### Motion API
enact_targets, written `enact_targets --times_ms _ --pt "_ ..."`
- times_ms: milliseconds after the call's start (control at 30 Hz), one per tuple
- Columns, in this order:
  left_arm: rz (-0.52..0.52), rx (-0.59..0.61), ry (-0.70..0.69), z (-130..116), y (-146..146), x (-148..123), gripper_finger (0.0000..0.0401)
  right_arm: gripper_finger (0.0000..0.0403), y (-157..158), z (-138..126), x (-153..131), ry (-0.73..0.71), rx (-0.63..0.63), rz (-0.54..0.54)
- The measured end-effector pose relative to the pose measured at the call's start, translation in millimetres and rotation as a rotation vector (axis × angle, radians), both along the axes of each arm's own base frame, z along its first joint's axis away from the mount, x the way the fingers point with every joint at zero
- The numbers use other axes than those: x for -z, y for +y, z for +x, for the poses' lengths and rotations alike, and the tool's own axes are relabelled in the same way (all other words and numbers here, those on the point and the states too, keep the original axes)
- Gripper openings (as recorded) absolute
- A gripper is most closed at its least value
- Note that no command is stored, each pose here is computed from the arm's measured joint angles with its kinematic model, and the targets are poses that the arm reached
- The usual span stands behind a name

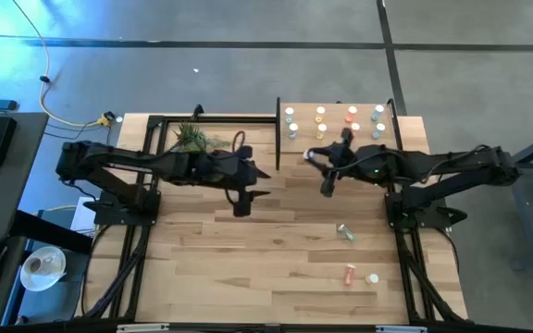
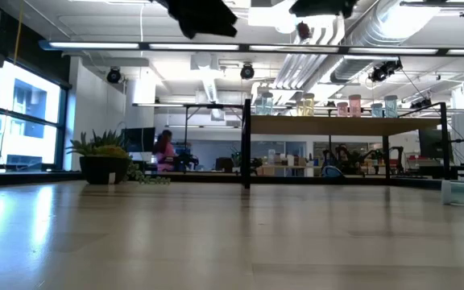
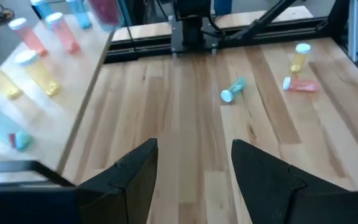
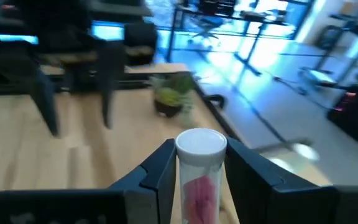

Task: Pick and place medicine bottles onto shelf by color
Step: Put the blue pill bottle aligned with the other blue pill bottles on the shelf

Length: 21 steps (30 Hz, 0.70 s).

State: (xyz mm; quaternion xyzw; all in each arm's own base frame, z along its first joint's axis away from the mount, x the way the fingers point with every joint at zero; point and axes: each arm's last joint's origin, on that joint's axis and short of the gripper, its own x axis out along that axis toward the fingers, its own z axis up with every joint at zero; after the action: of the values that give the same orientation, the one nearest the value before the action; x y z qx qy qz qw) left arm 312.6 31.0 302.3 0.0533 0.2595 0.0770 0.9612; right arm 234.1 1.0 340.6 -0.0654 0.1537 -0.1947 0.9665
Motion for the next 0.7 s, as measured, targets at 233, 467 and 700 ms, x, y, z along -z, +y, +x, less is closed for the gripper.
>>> enact_targets --times_ms 233,467,700 --pt "-0.012 -0.015 -0.013 -27.1 -2.2 -20.4 0.0193 0.0112 -5.3 -33.1 -9.0 0.027 0.133 -0.021" --pt "-0.047 -0.056 -0.036 -34.3 -2.5 -1.0 0.0193 0.0112 -8.7 -54.6 19.0 0.026 0.238 0.003" --pt "-0.090 -0.084 -0.031 -36.3 -2.1 21.5 0.0193 0.0112 -11.8 -80.5 57.3 -0.095 0.333 0.077"
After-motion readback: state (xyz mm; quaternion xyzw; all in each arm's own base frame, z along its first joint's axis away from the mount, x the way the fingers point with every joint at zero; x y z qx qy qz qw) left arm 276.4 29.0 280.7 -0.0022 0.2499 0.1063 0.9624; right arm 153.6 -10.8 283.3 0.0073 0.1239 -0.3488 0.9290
